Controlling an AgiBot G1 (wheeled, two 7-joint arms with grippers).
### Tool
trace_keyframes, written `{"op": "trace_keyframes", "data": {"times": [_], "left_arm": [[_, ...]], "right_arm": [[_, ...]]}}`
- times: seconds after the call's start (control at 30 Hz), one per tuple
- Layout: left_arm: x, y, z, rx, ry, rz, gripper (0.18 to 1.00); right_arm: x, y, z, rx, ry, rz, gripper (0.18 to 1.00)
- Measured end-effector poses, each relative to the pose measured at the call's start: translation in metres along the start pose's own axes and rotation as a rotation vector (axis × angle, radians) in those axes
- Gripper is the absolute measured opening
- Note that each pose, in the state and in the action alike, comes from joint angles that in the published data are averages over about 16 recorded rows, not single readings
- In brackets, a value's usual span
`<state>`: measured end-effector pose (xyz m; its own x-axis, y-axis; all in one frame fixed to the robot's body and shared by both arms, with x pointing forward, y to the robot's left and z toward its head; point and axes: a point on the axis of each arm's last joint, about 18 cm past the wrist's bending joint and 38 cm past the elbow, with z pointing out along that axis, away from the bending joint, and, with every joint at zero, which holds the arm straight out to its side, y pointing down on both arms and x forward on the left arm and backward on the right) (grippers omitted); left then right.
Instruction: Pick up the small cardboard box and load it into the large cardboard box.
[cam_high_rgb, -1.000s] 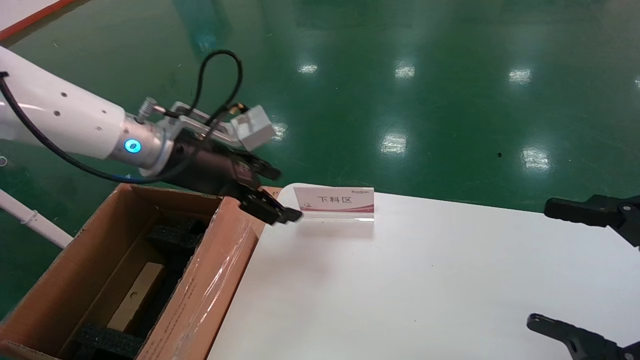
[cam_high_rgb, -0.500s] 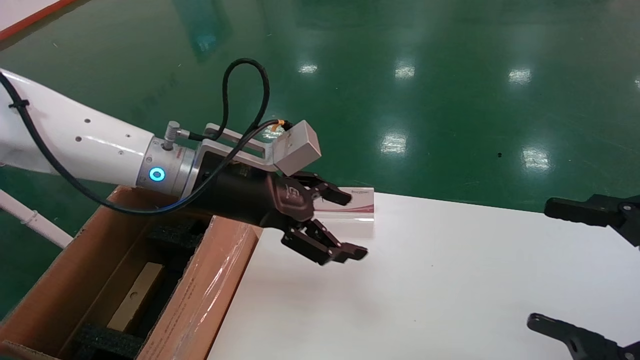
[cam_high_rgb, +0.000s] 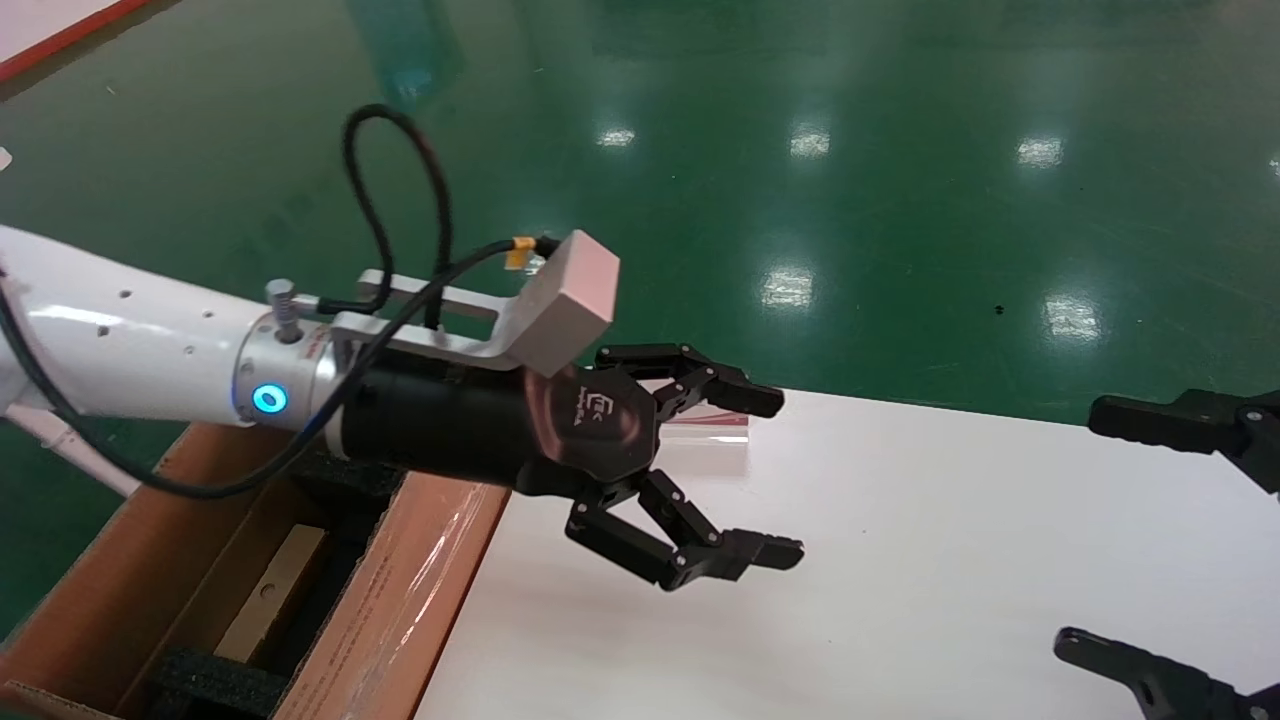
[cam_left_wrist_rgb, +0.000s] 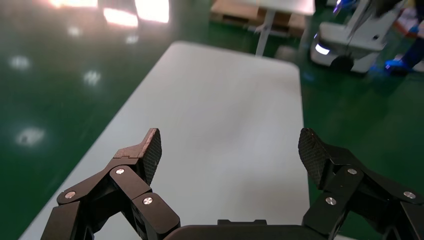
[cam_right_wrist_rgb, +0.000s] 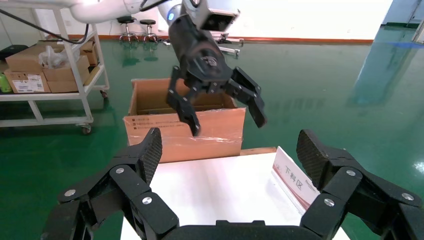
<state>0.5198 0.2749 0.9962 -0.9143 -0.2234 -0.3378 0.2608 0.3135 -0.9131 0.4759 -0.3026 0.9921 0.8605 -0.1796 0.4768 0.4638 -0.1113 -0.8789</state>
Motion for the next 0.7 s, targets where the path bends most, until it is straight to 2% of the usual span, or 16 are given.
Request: {"op": "trace_keyframes", "data": {"times": [0.37, 0.7], "left_arm": [[0.026, -0.001, -0.024, 0.185, 0.02, 0.11, 1.001], [0.038, 0.0, -0.04, 0.256, 0.003, 0.16, 1.001]], "right_arm": [[0.0, 0.0, 0.0, 0.0, -0.001, 0.0, 1.001], [0.0, 0.0, 0.0, 0.0, -0.001, -0.001, 1.001]]}}
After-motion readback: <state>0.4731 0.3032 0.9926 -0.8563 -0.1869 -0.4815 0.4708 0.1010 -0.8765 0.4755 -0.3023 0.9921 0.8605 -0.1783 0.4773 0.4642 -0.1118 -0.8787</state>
